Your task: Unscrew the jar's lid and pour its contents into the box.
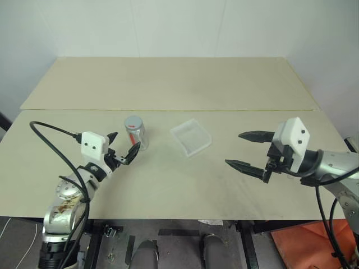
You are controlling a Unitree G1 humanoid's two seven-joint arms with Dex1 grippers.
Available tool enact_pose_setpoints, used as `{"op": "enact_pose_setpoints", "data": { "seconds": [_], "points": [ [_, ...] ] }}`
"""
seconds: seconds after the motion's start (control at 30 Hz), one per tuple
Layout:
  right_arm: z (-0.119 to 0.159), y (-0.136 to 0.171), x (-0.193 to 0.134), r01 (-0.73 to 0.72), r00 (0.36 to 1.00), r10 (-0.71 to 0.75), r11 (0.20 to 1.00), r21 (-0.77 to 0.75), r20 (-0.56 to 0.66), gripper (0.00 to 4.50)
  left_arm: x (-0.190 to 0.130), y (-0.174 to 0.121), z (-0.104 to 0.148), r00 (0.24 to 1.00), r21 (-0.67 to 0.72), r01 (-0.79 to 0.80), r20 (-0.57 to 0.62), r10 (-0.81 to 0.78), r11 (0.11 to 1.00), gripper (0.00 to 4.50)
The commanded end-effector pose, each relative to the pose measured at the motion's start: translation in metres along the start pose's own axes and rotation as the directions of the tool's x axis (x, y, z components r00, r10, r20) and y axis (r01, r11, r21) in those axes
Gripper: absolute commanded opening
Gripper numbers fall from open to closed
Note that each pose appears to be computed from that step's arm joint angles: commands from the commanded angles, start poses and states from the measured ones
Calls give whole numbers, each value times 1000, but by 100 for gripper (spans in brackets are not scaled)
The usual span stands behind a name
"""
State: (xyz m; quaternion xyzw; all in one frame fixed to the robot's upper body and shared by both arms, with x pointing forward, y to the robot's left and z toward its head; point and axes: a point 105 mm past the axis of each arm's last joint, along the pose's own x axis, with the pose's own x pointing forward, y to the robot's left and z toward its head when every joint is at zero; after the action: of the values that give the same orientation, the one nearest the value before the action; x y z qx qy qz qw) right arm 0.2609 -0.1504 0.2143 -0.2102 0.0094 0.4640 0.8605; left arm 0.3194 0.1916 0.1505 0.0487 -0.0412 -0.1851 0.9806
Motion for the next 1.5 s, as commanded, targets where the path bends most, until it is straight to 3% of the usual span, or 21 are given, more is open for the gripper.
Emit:
{"op": "enact_pose_setpoints", "data": {
  "seconds": [0.03, 0.53, 0.9, 1.0, 1.2, 1.37, 1.5],
  "points": [
    [20, 0, -4, -23, 998, 25, 999, -37, 51, 450, 12, 0, 9, 997, 44, -38, 62, 35, 998, 448],
    [25, -1, -4, -39, 998, 42, 996, -78, 36, 450, 55, -8, -1, 994, 42, -79, 86, 75, 996, 448],
    [29, 1, -5, -44, 998, 48, 994, -96, 41, 450, 62, -7, -9, 987, 49, -134, 92, 129, 990, 448],
    [30, 2, -5, -55, 997, 59, 993, -100, 40, 450, 63, -6, -9, 985, 53, -147, 97, 141, 988, 388],
    [30, 4, -4, -72, 997, 76, 991, -112, 34, 450, 65, -7, -7, 979, 54, -171, 119, 164, 984, 196],
    [32, 8, -1, -90, 994, 96, 989, -121, 46, 450, 67, -10, -2, 981, 66, -149, 133, 139, 987, 194],
    [36, 10, 4, -106, 990, 116, 987, -125, 75, 450, 68, -17, 17, 987, 73, -38, 160, 26, 997, 194]
  ]
}}
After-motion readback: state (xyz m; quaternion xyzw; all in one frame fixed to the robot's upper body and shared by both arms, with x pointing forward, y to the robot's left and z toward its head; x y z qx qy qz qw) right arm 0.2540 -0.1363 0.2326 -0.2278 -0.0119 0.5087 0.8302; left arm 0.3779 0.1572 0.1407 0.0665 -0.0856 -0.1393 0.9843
